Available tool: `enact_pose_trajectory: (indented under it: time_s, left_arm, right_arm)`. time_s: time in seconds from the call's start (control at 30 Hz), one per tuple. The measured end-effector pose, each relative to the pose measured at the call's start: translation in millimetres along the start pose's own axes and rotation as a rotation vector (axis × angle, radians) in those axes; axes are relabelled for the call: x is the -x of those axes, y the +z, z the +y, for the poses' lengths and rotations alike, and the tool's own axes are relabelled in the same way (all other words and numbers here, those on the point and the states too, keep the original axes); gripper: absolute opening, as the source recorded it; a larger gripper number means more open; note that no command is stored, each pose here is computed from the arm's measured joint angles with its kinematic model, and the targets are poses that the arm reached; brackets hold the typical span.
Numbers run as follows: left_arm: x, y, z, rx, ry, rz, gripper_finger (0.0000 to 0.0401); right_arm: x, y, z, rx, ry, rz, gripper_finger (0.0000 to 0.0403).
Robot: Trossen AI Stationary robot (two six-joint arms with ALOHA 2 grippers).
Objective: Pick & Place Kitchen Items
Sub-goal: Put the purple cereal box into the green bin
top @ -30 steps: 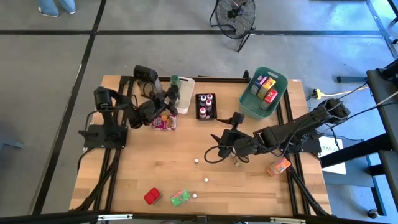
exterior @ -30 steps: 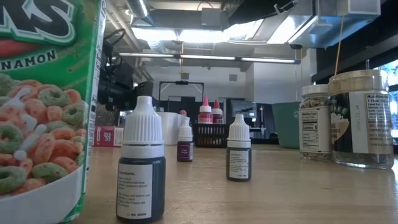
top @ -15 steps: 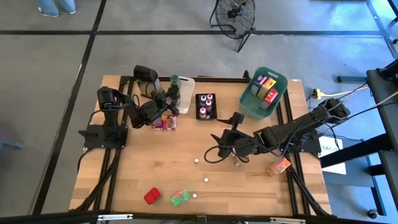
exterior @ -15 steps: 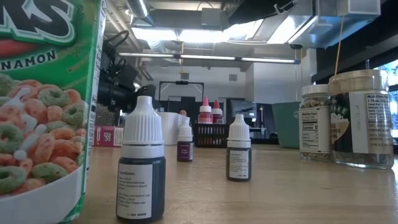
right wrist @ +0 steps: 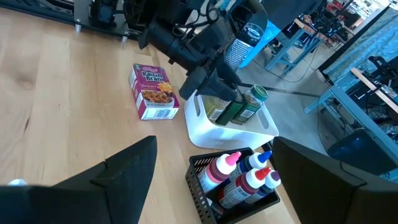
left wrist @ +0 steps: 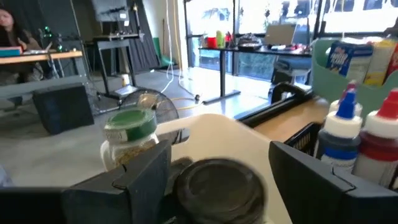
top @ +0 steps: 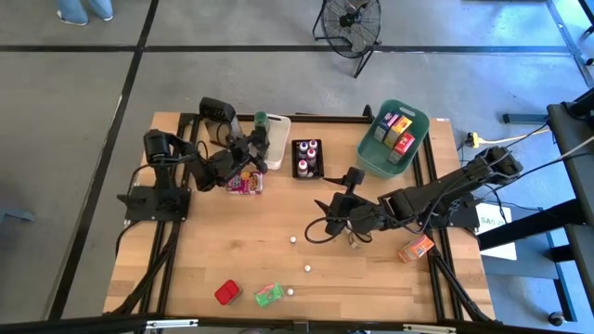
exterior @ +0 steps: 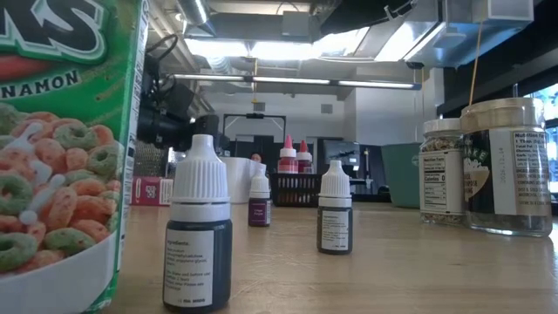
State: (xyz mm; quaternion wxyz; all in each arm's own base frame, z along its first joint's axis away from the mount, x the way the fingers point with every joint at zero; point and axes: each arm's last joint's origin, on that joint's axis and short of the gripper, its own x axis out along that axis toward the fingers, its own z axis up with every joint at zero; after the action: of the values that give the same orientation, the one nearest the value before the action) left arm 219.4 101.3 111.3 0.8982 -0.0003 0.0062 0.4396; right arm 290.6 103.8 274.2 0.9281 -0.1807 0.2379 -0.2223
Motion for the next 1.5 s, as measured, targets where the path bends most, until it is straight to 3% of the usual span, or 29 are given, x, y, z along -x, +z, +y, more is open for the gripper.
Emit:
enact_pose_trajectory:
  time_s: [0.27,0.57,0.8,0.97,1.23,1.33,1.43,1.5]
  left_arm:
    - [12.1,26.4,-13.1,0.014,-0.103,-0.104,0.0267]
    - [36.7,49.7,-24.9,-0.187,-0.182,-0.217,0.0267]
    - [45.3,57.5,-31.6,-0.233,-0.253,-0.243,0.0269]
    - [46.3,59.8,-32.0,-0.219,-0.299,-0.229,0.0294]
    - [42.9,65.3,-42.4,-0.282,-0.349,-0.13,0.0361]
    - [48.1,70.6,-49.3,-0.357,-0.409,-0.082,0.0371]
    - [55.6,78.6,-52.8,-0.459,-0.469,0.04,0.0372]
    - [61.4,84.1,-51.0,-0.552,-0.515,0.194,0.0372]
  right_arm:
    - [0.0,-0.3,0.0,0.003,0.0,0.002,0.0321]
    - [0.0,-0.4,1.5,0.004,0.052,0.003,0.0321]
    - [0.0,-0.4,1.5,0.004,0.052,0.003,0.0321]
    - [-0.1,-0.4,1.4,0.003,0.051,0.003,0.0321]
    - [-1.2,-0.4,0.4,0.001,0.047,0.005,0.0321]
    - [-1.1,-0.4,0.5,0.002,0.048,0.005,0.0321]
    - [-1.1,-0.8,0.5,0.005,0.048,0.007,0.0321]
    - [-1.1,-1.0,0.5,0.005,0.048,0.009,0.0321]
